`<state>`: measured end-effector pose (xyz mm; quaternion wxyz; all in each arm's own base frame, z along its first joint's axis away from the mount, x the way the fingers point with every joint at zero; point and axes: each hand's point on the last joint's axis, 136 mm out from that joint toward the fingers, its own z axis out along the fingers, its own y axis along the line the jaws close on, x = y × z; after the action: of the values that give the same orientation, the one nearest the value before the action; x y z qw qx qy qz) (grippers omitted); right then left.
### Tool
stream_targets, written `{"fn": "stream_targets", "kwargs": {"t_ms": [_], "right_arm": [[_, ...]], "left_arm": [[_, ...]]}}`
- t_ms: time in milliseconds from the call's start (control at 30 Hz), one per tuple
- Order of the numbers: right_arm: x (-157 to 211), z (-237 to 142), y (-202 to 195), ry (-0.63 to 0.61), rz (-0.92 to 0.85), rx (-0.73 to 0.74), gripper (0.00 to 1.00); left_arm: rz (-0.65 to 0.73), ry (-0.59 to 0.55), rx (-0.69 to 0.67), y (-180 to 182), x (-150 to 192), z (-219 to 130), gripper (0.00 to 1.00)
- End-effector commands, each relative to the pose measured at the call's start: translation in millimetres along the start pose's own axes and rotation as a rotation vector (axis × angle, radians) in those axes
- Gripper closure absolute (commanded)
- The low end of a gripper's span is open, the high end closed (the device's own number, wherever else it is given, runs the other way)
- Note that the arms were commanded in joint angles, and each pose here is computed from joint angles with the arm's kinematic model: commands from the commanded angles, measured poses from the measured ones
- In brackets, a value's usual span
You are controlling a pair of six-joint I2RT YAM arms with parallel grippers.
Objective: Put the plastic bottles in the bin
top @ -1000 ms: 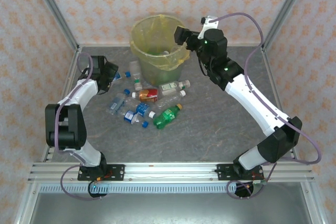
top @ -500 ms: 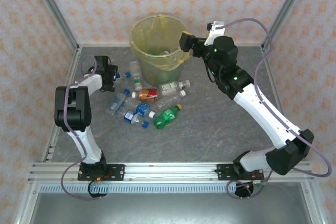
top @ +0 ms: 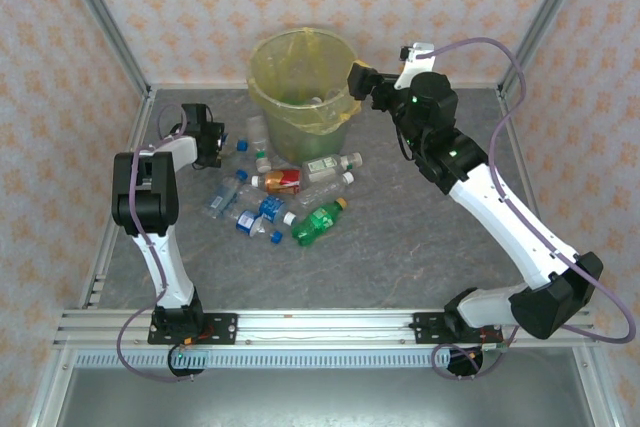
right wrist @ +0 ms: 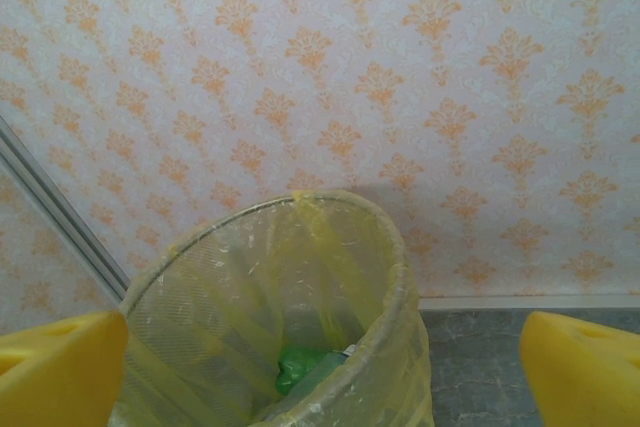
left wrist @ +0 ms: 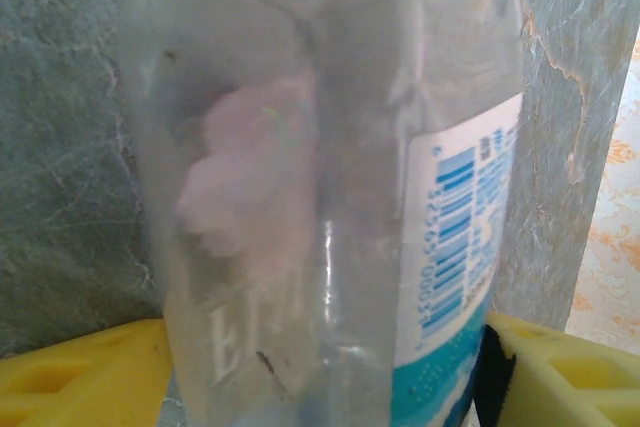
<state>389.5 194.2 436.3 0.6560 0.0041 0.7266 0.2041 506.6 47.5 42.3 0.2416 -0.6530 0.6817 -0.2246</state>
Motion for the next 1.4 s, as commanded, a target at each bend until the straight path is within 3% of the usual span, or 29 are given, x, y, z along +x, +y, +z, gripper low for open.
{"fn": "stream_targets", "kwargs": {"t_ms": [0, 200, 367, 633, 867, 1133, 1367], "right_arm": [[0, -5, -2, -0.004, -0.008, 0.01, 0.0], [2, -1, 1, 0.001, -0.007, -0.004, 0.0], [5, -1, 4, 0.008, 0.0, -0.023, 0.0], [9, 0, 9, 0.017, 0.011, -0.057, 0.0], [12, 1, 14, 0.022, 0.031, -0.089, 0.0], [15, -3, 14, 0.031, 0.04, -0.096, 0.0], [20, -9, 12, 0.04, 0.054, -0.101, 0.0]], "left_arm": [[-0.022, -0.001, -0.003, 1, -6, 3, 0.3], [0.001, -0.017, 0.039, -11, -9, -13, 0.41], [0.022, -0.032, 0.086, -29, -12, -35, 0.42], [0.056, -0.056, 0.216, -67, -14, -94, 0.4], [0.159, -0.113, 0.36, -111, -8, -172, 0.38], [0.357, -0.217, 0.54, -173, 27, -271, 0.37], [0.573, -0.263, 0.646, -220, 88, -319, 0.37]]}}
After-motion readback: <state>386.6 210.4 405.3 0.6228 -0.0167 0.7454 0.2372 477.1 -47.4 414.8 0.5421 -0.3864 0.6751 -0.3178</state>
